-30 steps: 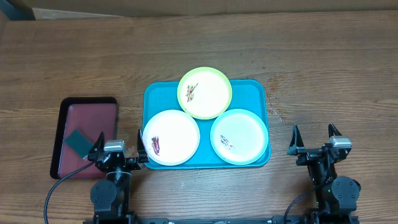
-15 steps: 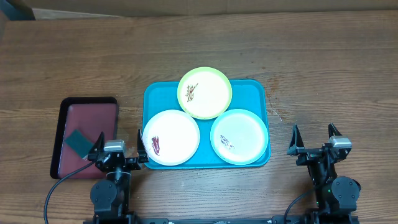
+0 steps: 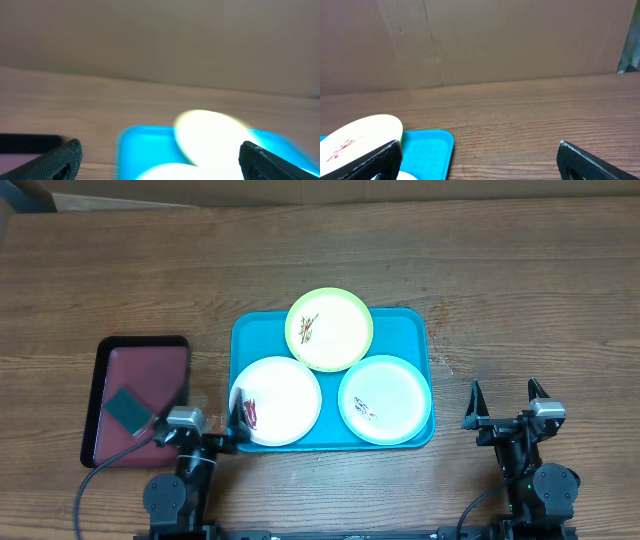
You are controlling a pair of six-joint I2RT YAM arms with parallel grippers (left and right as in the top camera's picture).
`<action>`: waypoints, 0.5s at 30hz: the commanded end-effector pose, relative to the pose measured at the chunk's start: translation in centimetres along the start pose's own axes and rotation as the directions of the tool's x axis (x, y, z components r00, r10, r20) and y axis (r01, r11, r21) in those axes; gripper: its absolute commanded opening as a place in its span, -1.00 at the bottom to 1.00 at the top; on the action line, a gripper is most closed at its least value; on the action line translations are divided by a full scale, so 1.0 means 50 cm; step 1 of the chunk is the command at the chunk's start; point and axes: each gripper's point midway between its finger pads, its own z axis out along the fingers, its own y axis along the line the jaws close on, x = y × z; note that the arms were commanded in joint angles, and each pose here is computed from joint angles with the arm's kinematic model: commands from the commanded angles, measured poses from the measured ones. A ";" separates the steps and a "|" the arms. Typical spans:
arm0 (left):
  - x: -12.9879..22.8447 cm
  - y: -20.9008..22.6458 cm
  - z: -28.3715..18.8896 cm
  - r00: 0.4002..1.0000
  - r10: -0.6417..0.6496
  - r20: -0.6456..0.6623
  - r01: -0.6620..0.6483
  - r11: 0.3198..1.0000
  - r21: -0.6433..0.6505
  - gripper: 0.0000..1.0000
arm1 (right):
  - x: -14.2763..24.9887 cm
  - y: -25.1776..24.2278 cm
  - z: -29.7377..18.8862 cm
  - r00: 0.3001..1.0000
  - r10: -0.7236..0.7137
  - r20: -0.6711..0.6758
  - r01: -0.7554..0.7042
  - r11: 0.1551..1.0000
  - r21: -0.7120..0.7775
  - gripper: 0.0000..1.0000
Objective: Clean dirty plates on tray and stack at the side
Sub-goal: 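Move the left gripper over the red mat toward the green sponge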
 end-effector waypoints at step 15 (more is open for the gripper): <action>-0.273 -0.146 -0.077 0.971 -0.092 0.222 0.027 0.959 0.282 0.99 | 0.002 -0.006 0.000 1.000 -0.004 0.006 0.004 1.000 0.014 1.00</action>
